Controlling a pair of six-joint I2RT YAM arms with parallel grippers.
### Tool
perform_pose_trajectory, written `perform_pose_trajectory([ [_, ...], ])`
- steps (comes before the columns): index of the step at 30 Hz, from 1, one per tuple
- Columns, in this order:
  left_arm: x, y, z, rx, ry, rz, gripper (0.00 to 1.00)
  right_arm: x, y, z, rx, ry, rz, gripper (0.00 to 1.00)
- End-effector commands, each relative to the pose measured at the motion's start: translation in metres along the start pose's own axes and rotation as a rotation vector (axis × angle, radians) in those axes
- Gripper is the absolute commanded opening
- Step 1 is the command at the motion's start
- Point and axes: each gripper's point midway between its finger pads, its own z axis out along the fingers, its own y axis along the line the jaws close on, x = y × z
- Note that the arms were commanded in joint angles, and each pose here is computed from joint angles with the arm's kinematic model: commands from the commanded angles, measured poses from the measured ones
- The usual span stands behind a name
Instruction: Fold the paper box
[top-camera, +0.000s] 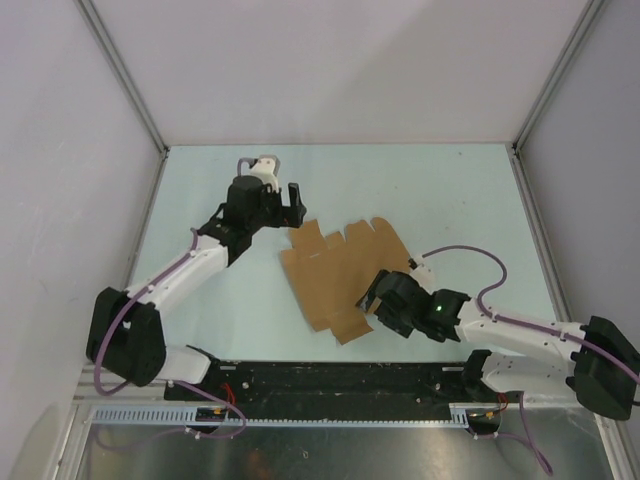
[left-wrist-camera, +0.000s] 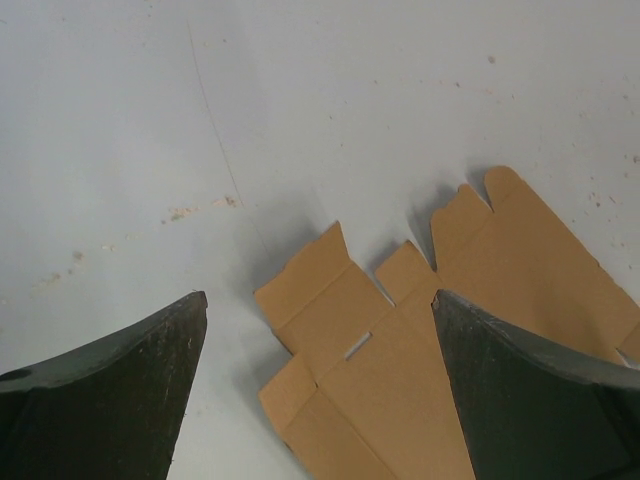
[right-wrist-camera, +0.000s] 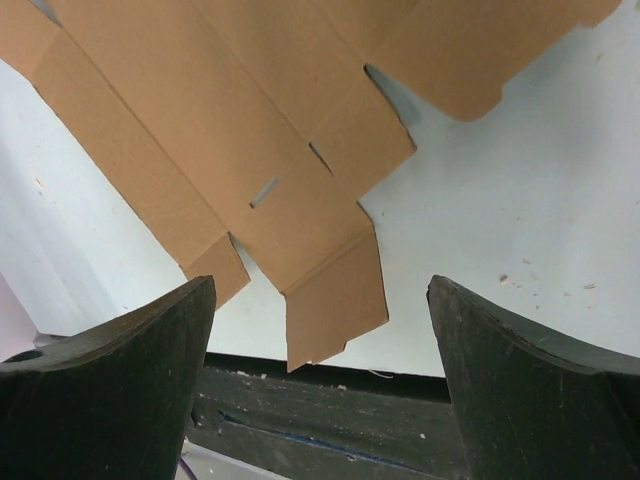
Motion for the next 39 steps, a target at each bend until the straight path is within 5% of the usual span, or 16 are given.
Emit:
perform_pose_trajectory([
  [1,-0.007,-0.008,-0.022,0.002,-0.061,-0.025,1.00,0.009,0.002,0.009,0.017,-0.031,0.055,0.93],
  [27,0.012,-0.012,-0.059,0.005,-0.100,-0.055,1.00,0.056,0.006,0.024,0.031,0.099,0.062,0.72],
  [39,0.019,-0.009,-0.061,-0.004,-0.096,-0.066,1.00,0.057,-0.008,0.035,0.065,0.076,0.020,0.37],
])
